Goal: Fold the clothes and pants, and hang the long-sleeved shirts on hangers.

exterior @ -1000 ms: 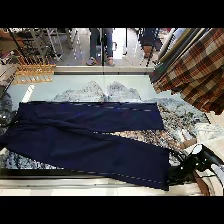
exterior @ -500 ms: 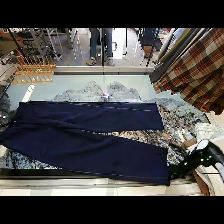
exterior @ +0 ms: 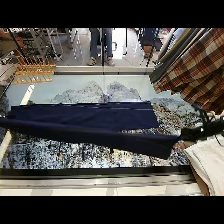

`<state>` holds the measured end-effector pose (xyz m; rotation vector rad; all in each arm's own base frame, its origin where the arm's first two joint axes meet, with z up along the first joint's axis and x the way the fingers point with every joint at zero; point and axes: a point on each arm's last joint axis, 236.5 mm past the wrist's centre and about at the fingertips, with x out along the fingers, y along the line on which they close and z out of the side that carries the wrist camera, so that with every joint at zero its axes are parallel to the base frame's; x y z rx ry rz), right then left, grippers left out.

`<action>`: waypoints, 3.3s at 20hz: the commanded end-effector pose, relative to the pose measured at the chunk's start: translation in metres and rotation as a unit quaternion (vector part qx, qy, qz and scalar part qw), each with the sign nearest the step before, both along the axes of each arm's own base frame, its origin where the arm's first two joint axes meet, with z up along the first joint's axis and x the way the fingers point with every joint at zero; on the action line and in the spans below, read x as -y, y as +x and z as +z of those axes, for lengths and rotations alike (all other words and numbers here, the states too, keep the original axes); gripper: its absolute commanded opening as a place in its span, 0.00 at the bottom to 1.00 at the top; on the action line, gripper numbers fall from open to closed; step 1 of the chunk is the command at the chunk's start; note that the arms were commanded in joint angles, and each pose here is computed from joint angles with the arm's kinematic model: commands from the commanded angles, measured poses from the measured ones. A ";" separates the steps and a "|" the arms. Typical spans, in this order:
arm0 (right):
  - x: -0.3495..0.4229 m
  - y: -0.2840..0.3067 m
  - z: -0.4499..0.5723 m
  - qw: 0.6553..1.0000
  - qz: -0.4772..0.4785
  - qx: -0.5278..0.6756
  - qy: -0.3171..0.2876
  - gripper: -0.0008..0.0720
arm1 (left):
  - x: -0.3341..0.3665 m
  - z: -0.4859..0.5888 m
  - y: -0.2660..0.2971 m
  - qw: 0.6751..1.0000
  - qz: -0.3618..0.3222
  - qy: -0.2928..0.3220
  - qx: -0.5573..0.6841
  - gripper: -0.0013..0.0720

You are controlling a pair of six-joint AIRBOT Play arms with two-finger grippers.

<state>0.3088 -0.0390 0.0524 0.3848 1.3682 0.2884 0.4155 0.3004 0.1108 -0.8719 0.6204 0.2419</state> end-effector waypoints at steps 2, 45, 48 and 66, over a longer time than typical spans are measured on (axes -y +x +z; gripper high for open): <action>0.013 0.132 0.006 0.990 -0.070 0.109 0.057 0.02 | 0.010 0.048 0.075 0.997 0.030 0.022 0.070 0.03; -0.110 0.195 -0.145 0.932 -0.315 0.031 0.177 0.11 | 0.053 -0.205 0.076 0.980 0.031 -0.084 -0.178 0.03; -0.121 0.159 -0.148 0.971 -0.199 -0.011 0.131 0.02 | 0.060 -0.202 0.051 0.976 -0.040 -0.066 -0.204 0.03; -0.040 -0.030 -0.102 0.995 -0.036 -0.095 0.016 0.80 | -0.022 -0.103 -0.076 0.963 -0.093 0.029 -0.250 0.83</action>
